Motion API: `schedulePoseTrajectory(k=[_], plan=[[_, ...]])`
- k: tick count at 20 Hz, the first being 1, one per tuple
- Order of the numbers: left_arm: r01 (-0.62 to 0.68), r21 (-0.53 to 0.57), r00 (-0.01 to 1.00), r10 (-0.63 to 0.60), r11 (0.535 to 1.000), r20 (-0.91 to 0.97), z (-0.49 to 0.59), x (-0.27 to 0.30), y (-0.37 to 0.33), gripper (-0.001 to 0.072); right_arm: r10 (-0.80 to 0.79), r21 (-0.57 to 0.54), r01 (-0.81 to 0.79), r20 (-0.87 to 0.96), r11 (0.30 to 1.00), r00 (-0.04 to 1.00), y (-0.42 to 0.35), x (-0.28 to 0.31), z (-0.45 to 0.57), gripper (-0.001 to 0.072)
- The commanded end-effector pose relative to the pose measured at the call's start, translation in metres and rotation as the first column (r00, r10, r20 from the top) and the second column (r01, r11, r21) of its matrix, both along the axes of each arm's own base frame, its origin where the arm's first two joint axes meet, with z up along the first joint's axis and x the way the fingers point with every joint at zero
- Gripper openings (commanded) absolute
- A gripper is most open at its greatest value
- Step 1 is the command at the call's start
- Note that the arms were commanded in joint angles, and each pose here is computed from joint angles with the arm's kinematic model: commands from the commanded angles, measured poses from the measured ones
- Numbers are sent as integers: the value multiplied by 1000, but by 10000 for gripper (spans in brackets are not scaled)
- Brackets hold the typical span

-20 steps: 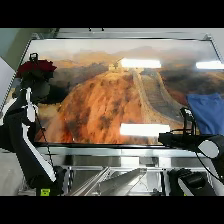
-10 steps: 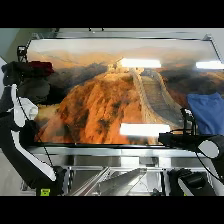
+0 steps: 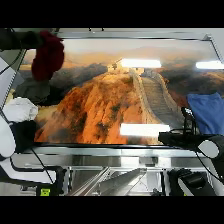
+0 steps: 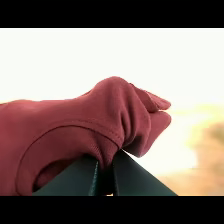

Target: Fold the shirts.

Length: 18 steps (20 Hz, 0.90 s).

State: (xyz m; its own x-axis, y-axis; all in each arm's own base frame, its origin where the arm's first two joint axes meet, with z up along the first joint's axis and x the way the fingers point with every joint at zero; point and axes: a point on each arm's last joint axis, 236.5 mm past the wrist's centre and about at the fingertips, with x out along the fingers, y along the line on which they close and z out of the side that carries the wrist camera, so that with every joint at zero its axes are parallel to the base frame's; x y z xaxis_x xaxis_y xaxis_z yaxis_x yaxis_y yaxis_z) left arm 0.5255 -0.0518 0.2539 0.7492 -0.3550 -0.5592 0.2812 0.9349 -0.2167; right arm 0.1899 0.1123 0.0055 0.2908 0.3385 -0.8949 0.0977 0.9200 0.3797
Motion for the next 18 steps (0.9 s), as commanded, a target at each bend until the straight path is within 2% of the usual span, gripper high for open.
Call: schedulePoseTrajectory(k=[1, 5, 8, 9, 10, 11, 14, 16, 18], plan=[[251, -96, 962, -259, 963, -86, 25, -91, -110, 13, 0, 4, 0, 29, 1000, 1000, 1, 7, 2, 19], [411, -143, 857, -435, 901, -276, -42, -163, -191, 12, 46, -17, -45, 38, 999, 998, 0, 6, 0, 19], [473, -162, 778, -497, 866, -384, -98, -196, -229, 21, 56, -22, -55, 37, 998, 998, 0, 6, -1, 37], [477, -166, 768, -502, 863, -398, -110, -200, -235, 375, 56, -22, -55, 38, 998, 998, 0, 6, 0, 228], [474, -170, 764, -499, 864, -409, -118, -203, -238, 686, 56, -22, -55, 39, 998, 998, 0, 6, 0, 443], [476, -163, 761, -498, 864, -417, -121, -203, -236, 707, 55, -23, -54, 45, 998, 997, 0, 8, 2, 473], [469, -60, 755, -436, 881, -489, -130, -202, -199, 707, 67, -44, -62, 120, 997, 990, -8, 26, 26, 474], [428, 0, 740, -350, 904, -575, -150, -201, -160, 706, 39, -65, -28, 171, 997, 985, -21, 51, 42, 473], [351, -3, 725, -274, 936, -632, -180, -197, -130, 706, 28, -56, -20, 138, 998, 990, -28, 70, 36, 476]])
